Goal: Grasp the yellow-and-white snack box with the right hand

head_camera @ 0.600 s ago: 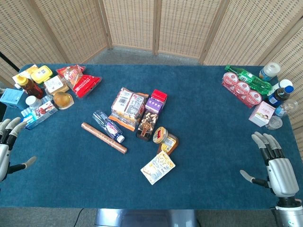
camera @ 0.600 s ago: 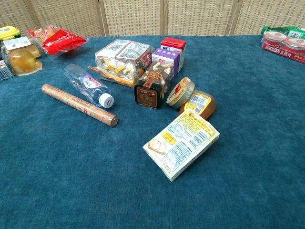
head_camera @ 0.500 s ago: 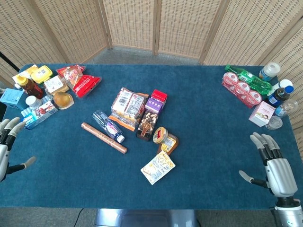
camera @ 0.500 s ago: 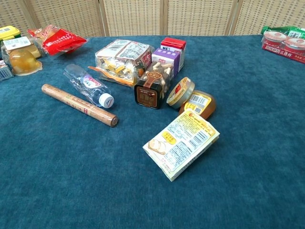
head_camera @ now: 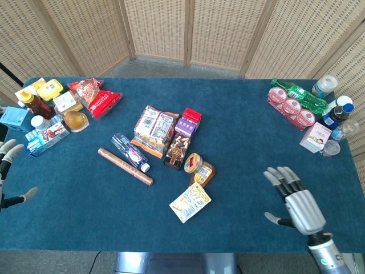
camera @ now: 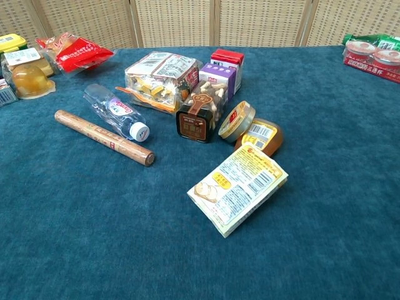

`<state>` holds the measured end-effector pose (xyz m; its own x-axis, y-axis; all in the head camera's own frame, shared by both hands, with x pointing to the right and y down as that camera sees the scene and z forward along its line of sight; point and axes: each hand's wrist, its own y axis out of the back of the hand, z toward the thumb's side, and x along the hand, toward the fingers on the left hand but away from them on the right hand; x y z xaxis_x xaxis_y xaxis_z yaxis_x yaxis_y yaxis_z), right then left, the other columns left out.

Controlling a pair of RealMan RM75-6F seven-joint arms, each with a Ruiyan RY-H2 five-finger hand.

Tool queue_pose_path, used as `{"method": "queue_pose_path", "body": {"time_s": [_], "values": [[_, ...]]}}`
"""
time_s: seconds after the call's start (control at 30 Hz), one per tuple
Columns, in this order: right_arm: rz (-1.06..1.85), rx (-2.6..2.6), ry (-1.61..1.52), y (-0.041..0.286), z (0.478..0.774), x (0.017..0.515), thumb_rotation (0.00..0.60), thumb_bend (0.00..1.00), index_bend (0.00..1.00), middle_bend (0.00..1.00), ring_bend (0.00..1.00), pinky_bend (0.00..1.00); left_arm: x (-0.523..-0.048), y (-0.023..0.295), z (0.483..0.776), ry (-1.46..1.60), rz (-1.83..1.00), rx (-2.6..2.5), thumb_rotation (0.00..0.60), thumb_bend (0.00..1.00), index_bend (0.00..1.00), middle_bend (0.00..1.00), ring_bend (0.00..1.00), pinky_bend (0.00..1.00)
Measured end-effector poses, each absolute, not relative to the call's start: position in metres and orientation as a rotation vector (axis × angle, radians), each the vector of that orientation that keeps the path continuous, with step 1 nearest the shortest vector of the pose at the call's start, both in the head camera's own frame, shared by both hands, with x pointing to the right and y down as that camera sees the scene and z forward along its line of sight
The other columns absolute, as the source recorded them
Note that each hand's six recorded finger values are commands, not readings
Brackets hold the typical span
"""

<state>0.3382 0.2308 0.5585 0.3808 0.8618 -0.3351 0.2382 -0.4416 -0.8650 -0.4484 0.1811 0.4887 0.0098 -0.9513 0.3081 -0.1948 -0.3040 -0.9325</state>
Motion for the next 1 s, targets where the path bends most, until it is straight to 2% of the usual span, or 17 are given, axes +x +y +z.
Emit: {"method": "queue_pose_path", "body": {"time_s": [0.4, 0.7, 1.0], "values": [[0.912, -1.97, -0.654, 0.238, 0.581, 0.269, 0.6, 0.0, 0.0, 0.0, 0.0, 0.0, -0.45, 0.18, 0.491, 1.214, -1.368, -1.59, 0.6, 0.05, 0.13, 0.0, 0.0, 0.09], [0.814, -1.975, -0.49, 0.248, 0.585, 0.205, 0.6, 0.0, 0.0, 0.0, 0.0, 0.0, -0.451, 0.181, 0.493, 1.211, -1.373, -1.596, 0.6, 0.05, 0.13, 0.0, 0.0, 0.09], [0.785, -1.981, -0.421, 0.237, 0.596, 0.153, 0.6, 0.0, 0.0, 0.0, 0.0, 0.0, -0.453, 0.181, 0.492, 1.223, -1.376, -1.592, 0.6, 0.05, 0.13, 0.0, 0.0, 0.09]]}}
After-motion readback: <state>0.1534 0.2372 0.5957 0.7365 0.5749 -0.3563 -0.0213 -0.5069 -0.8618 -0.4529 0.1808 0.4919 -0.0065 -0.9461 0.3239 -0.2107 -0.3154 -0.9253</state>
